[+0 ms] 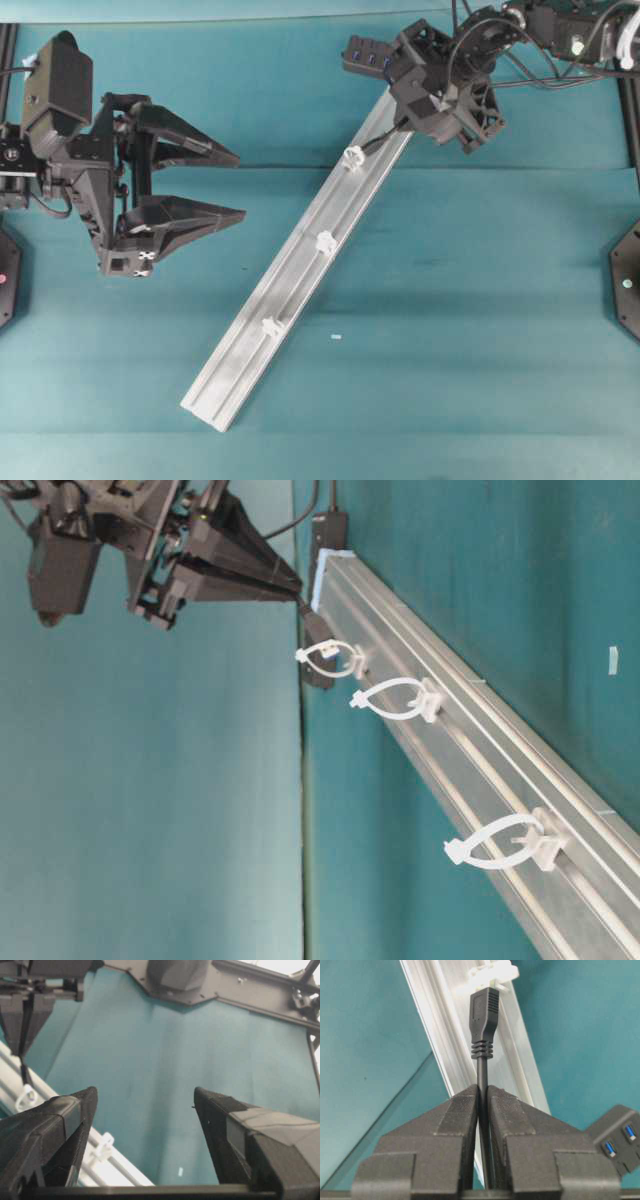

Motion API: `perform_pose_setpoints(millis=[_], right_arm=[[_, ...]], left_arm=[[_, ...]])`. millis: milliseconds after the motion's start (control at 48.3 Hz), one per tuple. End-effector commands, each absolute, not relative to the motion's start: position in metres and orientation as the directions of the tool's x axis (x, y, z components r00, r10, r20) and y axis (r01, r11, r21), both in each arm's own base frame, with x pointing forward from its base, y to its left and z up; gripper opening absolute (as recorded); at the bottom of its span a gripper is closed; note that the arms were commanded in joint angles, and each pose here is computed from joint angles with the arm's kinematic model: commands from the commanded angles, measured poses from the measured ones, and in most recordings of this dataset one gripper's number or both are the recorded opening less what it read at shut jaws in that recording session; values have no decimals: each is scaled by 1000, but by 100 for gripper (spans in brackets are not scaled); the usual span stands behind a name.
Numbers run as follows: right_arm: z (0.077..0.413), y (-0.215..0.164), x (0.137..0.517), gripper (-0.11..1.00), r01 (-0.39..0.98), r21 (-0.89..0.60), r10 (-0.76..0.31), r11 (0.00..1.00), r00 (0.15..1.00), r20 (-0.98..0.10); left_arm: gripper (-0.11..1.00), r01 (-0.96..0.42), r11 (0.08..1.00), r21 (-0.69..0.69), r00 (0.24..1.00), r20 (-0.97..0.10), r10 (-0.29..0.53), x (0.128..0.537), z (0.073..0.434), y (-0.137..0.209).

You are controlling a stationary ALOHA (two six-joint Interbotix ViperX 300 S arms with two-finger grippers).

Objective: Pass the USB cable through three rings with both arms.
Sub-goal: 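Thread the plug through the first white ring with the right gripper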

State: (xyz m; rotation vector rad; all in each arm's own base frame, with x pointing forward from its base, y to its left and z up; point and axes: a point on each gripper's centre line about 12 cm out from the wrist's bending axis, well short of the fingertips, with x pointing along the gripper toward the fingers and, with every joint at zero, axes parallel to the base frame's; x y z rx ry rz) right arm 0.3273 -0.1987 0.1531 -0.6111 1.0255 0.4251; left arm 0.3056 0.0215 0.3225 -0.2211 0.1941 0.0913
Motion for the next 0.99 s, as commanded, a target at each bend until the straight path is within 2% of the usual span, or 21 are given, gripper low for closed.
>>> perform_pose_setpoints(millis=[0,477,974], right_arm=[[150,-195,334,12,-604,-269,57,750,465,-884],[144,-192,358,12,-581,-311,37,752,509,-860],[152,-197,348,12,-568,-294,44,769,505,-862]], left_arm=[[85,-105,972,-209,984,-160,72,301,335,22],[85,-104,972,-209,984,-162,70,302,335,22],[85,-99,973,-208,985,-160,66,301,335,20]])
